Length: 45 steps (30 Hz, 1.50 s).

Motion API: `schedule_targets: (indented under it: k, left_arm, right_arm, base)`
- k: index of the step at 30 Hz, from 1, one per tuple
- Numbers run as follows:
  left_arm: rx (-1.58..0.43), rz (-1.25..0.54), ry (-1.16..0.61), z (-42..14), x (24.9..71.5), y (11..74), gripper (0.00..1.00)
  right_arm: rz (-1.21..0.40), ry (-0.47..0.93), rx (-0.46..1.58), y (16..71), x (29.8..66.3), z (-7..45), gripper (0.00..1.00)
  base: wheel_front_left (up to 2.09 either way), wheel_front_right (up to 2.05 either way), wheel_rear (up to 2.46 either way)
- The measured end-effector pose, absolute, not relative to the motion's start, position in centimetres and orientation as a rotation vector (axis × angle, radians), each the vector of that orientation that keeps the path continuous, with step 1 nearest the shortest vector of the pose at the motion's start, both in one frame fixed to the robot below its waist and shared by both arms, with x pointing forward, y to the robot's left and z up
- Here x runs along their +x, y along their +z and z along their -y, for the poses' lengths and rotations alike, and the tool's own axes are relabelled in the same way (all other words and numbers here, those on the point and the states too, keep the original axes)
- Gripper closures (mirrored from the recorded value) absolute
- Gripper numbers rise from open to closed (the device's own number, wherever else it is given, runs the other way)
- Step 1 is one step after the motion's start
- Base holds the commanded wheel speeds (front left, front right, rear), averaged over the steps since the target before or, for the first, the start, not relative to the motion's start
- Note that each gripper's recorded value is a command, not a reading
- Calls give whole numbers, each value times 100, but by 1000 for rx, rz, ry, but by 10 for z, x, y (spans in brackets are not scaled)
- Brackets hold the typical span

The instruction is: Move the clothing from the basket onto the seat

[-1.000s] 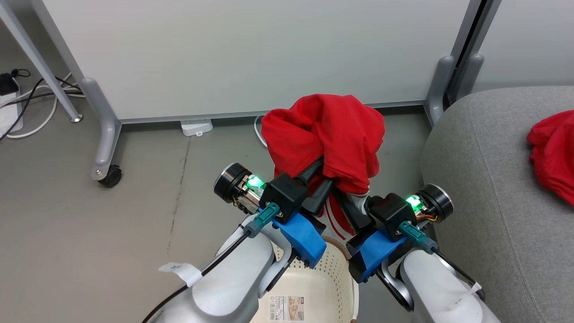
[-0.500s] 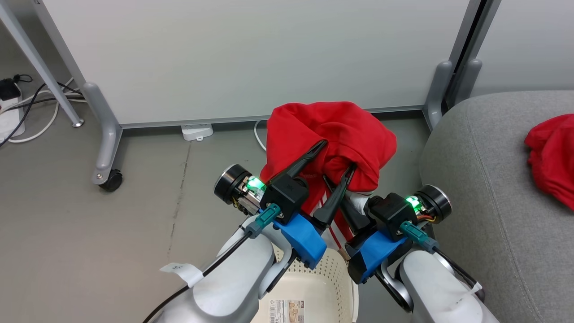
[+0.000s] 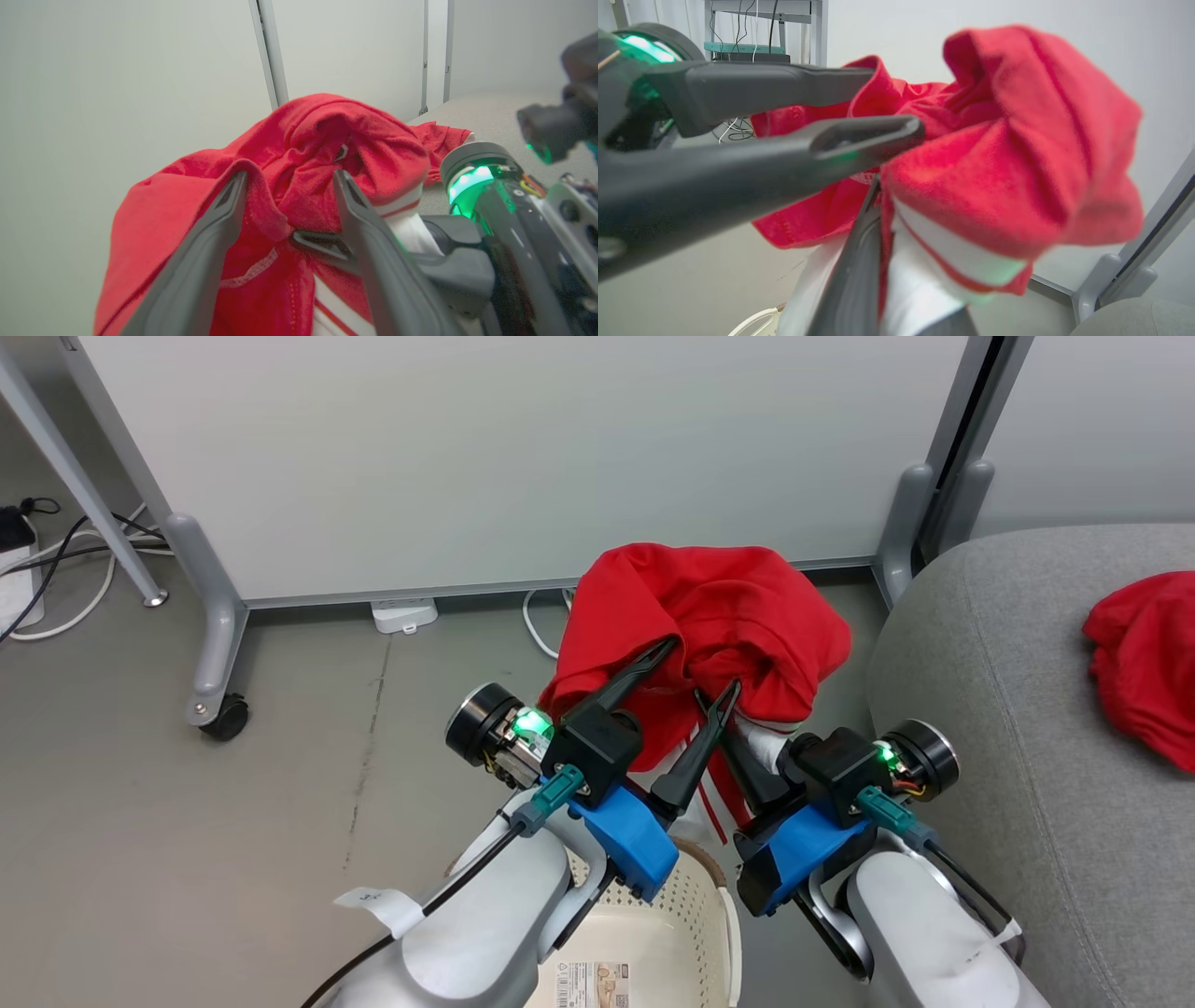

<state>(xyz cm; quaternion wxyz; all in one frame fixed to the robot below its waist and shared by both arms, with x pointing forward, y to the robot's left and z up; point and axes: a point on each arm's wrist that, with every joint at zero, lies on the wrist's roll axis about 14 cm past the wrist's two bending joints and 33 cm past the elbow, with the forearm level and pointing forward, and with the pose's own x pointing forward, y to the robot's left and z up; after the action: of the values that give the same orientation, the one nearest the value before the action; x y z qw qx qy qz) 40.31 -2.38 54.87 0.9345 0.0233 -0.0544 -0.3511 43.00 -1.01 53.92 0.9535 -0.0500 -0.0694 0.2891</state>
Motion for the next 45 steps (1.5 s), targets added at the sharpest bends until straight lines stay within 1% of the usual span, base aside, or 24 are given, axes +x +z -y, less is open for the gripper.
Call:
schedule_targets:
  k: [8, 18, 25, 33, 40, 45]
  left_arm:
    - [39, 111, -758, 38, 402, 546, 0]
    - [23, 123, -877, 78, 402, 543, 0]
    - [7, 120, -983, 114, 397, 537, 0]
    - [-20, 117, -1127, 158, 376, 534, 0]
    - [-38, 107, -1216, 184, 361, 529, 0]
    - [-49, 98, -1224, 187, 362, 526, 0]
  right_arm:
    - [130, 501, -86, 536, 434, 39, 100]
    - [115, 302, -91, 531, 433, 113, 100]
    - [90, 149, -93, 524, 417, 169, 100]
    - [60, -15, -91, 515, 384, 223, 100]
    - [39, -104, -93, 510, 363, 249, 100]
    - [38, -119, -92, 510, 363, 253, 100]
  base:
    - [0, 0, 0]
    - [0, 0, 0]
    - [0, 0, 0]
    - [0, 0, 0]
    - [0, 0, 0]
    - [0, 0, 0]
